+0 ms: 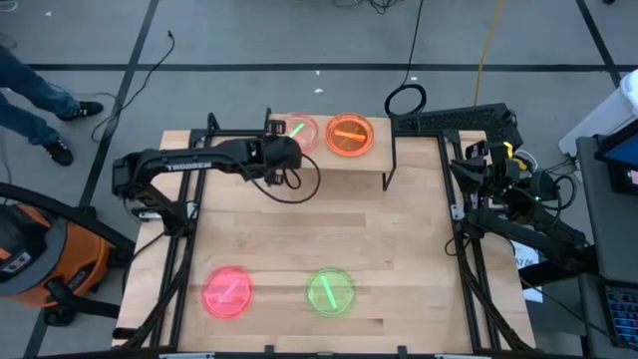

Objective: Place and stack plates onto a shelf
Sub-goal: Stack the green plate on top of the pink plate on the shelf, then stack the green plate on top of the green plate on the shelf

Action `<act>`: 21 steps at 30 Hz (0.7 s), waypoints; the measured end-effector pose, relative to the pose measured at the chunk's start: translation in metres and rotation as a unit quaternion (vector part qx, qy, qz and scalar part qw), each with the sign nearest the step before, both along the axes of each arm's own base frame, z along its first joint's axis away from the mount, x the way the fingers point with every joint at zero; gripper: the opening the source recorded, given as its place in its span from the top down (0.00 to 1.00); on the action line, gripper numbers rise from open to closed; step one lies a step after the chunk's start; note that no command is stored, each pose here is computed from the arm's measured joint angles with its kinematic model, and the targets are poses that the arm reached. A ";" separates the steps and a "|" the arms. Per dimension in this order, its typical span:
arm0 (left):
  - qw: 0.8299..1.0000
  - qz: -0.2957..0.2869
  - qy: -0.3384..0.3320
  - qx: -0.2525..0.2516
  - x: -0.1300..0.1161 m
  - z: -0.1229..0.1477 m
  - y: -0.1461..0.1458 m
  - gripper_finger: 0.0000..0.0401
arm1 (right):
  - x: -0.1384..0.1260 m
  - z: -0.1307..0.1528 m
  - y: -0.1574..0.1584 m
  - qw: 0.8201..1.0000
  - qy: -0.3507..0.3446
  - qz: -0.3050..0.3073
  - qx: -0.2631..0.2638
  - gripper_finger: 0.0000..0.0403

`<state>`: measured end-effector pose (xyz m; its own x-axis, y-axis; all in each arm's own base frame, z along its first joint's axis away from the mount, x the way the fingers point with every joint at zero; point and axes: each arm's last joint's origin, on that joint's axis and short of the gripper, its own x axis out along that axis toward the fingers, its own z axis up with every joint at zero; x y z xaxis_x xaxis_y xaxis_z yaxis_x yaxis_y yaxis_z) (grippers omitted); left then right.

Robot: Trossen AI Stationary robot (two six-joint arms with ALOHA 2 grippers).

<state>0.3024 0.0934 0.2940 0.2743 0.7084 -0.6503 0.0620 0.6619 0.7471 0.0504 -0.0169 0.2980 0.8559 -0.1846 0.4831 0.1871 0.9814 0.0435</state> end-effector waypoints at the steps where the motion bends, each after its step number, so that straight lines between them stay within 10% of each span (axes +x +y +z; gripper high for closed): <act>1: 1.000 -0.002 -0.010 -0.005 -0.001 0.003 -0.002 0.74 | 0.000 0.000 0.000 1.000 0.000 0.000 0.000 0.88; 14: 0.989 -0.033 -0.141 -0.030 -0.028 0.049 -0.045 0.74 | 0.000 0.000 0.000 1.000 0.000 0.000 0.000 0.88; 21: 0.931 -0.084 -0.299 -0.190 -0.069 0.090 -0.077 0.74 | 0.000 0.000 0.000 1.000 0.000 0.000 0.000 0.88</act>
